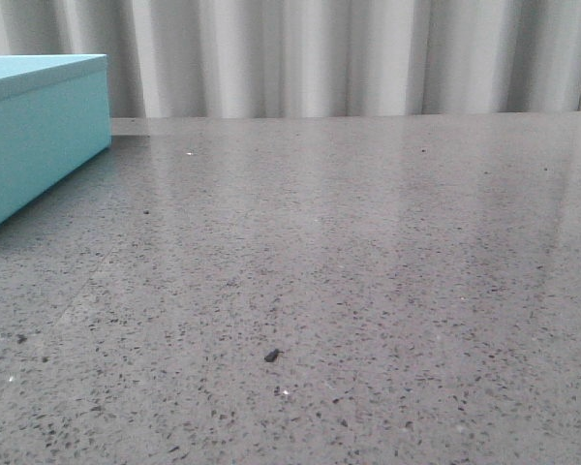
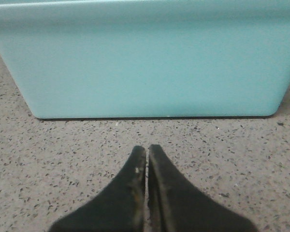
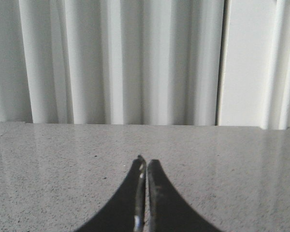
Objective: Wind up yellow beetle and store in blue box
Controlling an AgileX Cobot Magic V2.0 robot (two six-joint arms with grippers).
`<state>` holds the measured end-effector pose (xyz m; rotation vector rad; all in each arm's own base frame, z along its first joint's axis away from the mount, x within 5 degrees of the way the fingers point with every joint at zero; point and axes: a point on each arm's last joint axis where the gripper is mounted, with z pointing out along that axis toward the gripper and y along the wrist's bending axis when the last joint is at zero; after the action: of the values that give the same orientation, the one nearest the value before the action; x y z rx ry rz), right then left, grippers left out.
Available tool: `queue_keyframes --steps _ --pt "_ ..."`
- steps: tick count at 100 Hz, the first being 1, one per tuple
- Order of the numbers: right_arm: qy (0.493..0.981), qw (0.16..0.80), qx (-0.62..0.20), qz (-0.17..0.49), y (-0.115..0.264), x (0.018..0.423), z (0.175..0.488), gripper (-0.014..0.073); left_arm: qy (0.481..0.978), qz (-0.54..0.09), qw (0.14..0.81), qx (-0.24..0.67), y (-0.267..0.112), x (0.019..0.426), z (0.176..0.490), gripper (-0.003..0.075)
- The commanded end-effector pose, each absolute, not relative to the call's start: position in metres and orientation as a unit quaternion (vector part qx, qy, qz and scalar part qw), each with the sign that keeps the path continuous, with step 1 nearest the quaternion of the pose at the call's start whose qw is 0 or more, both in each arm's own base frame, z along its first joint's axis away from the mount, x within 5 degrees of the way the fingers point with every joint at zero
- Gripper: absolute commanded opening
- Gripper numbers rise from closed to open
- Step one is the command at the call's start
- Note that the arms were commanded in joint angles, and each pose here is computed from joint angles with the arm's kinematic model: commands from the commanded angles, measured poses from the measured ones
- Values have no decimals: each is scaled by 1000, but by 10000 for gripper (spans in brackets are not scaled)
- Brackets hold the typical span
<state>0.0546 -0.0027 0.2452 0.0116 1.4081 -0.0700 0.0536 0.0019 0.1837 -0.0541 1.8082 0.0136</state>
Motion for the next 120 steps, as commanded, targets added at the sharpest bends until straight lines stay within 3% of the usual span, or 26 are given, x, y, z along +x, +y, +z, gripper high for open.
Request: queue_keyframes --steps 1,12,33,47,66,120 --pt "606 795 14 -20 -2 56 244 -43 767 5 641 -25 2 53 182 -21" --pt "620 784 22 -20 -3 59 220 -43 767 5 641 -25 2 53 182 -21" --pt "652 757 4 -46 -4 57 211 -43 767 5 641 -25 2 53 182 -21" --pt "725 687 5 -43 -4 55 191 -43 766 6 643 -25 2 53 182 -21" --pt "777 627 3 -43 -4 53 177 -43 765 6 643 -25 2 53 182 -21" --pt "777 627 2 -44 -4 53 177 -43 765 6 643 -25 2 53 182 -21"
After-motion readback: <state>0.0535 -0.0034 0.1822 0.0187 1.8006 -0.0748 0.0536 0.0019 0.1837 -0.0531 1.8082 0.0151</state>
